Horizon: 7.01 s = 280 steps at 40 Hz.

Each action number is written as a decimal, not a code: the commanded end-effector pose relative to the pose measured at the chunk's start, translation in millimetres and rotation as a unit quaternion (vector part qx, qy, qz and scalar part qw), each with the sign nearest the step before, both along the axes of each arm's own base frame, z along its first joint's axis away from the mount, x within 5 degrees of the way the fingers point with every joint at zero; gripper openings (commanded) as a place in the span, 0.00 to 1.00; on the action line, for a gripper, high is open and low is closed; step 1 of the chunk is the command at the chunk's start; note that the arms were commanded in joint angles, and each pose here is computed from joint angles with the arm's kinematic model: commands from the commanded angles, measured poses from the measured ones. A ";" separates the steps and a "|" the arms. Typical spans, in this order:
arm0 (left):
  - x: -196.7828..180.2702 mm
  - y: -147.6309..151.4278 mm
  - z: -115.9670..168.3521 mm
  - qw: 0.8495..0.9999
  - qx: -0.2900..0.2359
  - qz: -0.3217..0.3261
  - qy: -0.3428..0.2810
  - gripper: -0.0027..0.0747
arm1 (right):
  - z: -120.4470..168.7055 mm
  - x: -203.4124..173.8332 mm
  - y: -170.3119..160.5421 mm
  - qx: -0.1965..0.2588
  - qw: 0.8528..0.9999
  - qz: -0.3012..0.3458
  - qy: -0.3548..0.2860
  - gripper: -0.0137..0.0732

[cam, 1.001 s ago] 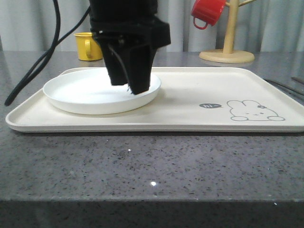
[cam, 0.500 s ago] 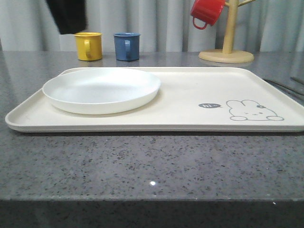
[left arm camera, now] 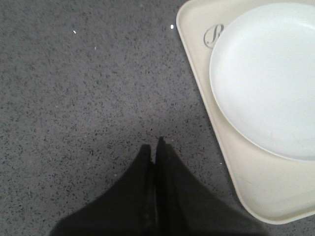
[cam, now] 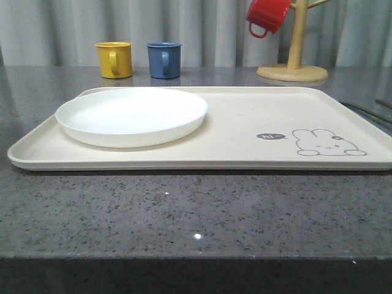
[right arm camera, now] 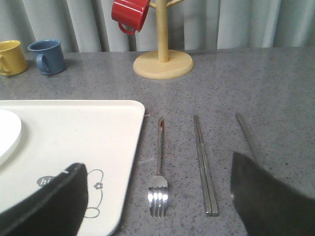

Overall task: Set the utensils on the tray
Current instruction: 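Withdraw the left gripper away from the tray, then reach the right gripper down and grasp the fork, then lower the fork onto the tray beside the plate and release, then move the right gripper back to the chopsticks and grasp them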

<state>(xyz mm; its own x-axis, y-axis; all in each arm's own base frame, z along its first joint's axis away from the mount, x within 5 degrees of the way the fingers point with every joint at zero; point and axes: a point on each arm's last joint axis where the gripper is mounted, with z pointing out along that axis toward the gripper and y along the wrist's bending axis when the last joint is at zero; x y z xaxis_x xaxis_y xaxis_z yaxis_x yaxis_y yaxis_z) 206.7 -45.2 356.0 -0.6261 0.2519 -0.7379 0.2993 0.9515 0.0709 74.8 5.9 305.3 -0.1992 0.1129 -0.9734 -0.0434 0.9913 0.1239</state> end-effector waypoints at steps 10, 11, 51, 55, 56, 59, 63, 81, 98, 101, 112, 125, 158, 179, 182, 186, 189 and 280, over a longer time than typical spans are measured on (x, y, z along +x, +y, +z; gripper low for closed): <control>-92.7 19.9 -37.8 0.974 -0.061 0.013 -0.217 0.01 | 18.2 1.5 -1.2 0.000 0.999 -0.007 -0.050 0.86; -100.4 21.5 -42.7 0.972 -0.064 0.014 -0.227 0.01 | 18.2 1.5 -1.2 0.000 0.999 -0.007 -0.050 0.86; -165.4 34.8 -55.7 0.915 -0.111 0.015 -0.389 0.01 | 18.2 1.5 -1.2 0.000 0.999 -0.007 -0.050 0.86; -165.4 34.8 -55.7 0.915 -0.111 0.015 -0.389 0.01 | 18.2 1.5 -1.2 0.000 0.999 -0.007 -0.050 0.86; -165.4 34.8 -55.7 0.915 -0.111 0.015 -0.389 0.01 | 18.2 1.5 -1.2 0.000 0.999 -0.007 -0.050 0.86; -165.4 34.8 -55.7 0.915 -0.111 0.015 -0.389 0.01 | 18.2 1.5 -1.2 0.000 0.999 -0.007 -0.050 0.86; -165.4 34.8 -55.7 0.915 -0.111 0.015 -0.389 0.01 | 18.6 1.5 -1.2 0.000 0.999 -0.007 -0.053 0.86; -165.4 34.8 -55.7 0.915 -0.111 0.015 -0.389 0.01 | 23.7 8.8 -1.6 -0.011 0.999 -0.008 -0.040 0.54; -165.4 34.8 -55.7 0.915 -0.111 0.015 -0.389 0.01 | 53.9 133.6 0.5 -0.053 0.969 0.020 0.241 0.54; -165.4 34.8 -55.7 0.915 -0.111 0.015 -0.389 0.01 | 55.3 155.3 0.8 -0.053 0.963 0.022 0.265 0.54; -165.4 34.8 -55.7 0.915 -0.111 0.015 -0.389 0.01 | 32.4 224.5 5.2 -0.060 0.940 0.036 0.333 0.54; -165.4 34.8 -55.7 0.915 -0.111 0.015 -0.389 0.01 | -6.5 253.2 13.8 -0.063 0.915 0.051 0.395 0.54; -165.4 34.8 -55.7 0.915 -0.111 0.015 -0.389 0.01 | -33.6 265.7 14.2 -0.064 0.897 0.053 0.434 0.13; -165.4 34.8 -55.7 0.915 -0.111 0.015 -0.389 0.01 | 43.8 240.8 36.6 -0.032 0.916 0.028 0.399 0.13; -165.4 34.8 -55.7 0.915 -0.111 0.015 -0.389 0.01 | 49.6 238.1 57.9 -0.030 0.918 0.046 0.392 0.13; -165.4 34.8 -55.7 0.915 -0.111 0.015 -0.389 0.01 | 48.9 234.9 92.5 -0.017 0.921 0.075 0.382 0.13; -165.4 34.8 -55.7 0.915 -0.111 0.015 -0.389 0.01 | 44.0 231.9 119.3 -0.015 0.918 0.099 0.384 0.13; -165.4 34.8 -55.7 0.915 -0.111 0.015 -0.389 0.01 | 30.7 253.4 -17.3 -0.058 0.859 -0.047 0.506 0.51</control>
<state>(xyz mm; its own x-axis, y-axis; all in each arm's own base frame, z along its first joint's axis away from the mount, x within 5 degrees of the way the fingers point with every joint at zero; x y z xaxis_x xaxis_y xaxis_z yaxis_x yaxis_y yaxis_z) 42.3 -11.0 285.4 0.0200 0.0737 -0.9971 0.2247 0.9714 0.0764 340.9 8.5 324.2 -0.9487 0.1089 -0.2967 0.1205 0.9925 -0.0209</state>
